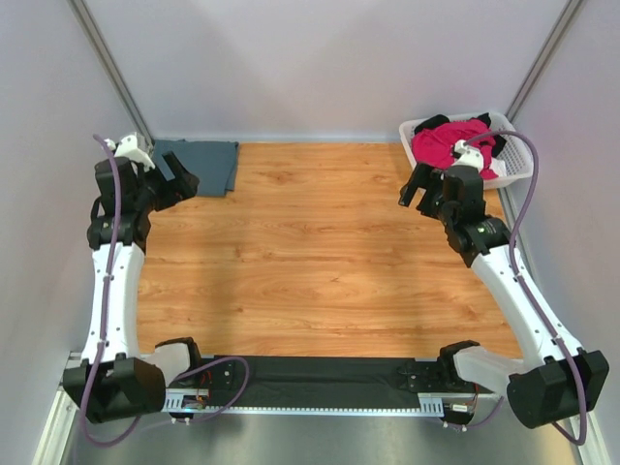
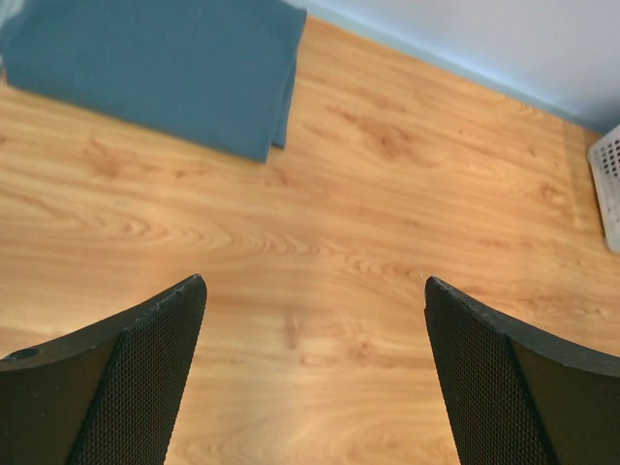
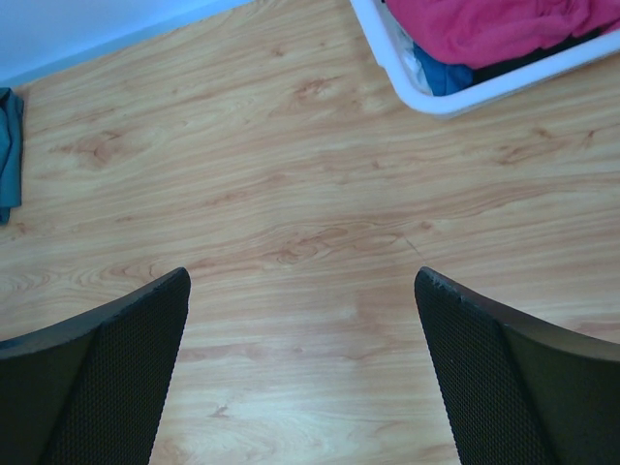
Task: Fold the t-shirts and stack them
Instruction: Neatly place the folded tshirt to the corner
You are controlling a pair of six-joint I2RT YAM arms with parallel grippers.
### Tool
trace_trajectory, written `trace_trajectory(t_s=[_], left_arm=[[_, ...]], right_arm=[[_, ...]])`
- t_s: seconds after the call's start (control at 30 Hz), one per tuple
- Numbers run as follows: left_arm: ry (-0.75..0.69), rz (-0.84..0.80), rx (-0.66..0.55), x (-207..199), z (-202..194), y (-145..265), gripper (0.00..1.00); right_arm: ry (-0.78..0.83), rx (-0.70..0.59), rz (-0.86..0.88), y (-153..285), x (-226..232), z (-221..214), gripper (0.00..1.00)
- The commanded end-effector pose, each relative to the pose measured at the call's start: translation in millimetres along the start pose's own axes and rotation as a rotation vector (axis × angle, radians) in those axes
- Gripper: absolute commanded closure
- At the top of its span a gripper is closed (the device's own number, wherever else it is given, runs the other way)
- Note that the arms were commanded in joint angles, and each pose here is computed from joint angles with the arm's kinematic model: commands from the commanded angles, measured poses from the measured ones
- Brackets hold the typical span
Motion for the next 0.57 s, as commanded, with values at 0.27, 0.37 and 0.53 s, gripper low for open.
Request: trace_trajectory(t_s=[0.27, 0.37, 0.53], left_arm=[[0.066, 0.033, 0.044, 2, -47, 26, 0.00], [0.068, 0.042, 0.052, 3, -49, 24, 0.01], [0.053, 0.076, 0.053, 9, -47, 14, 0.00]], right_arm=[[-0.081, 0.003, 0.051, -23, 7, -9, 0.00], [-0.078, 0.004, 0.054, -25, 8, -8, 0.00], [-0.054, 0.029, 0.042, -32, 5, -14, 0.00]])
Point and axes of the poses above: each gripper's point midway between its finger pads, its own y axis back along the fingers, its own x axis along the line the jaws close on, z = x × y, the point moved 8 cm from there along y, back along the fingers, and after that the axes turned 8 degrees about -y, right-handed, at the moved point
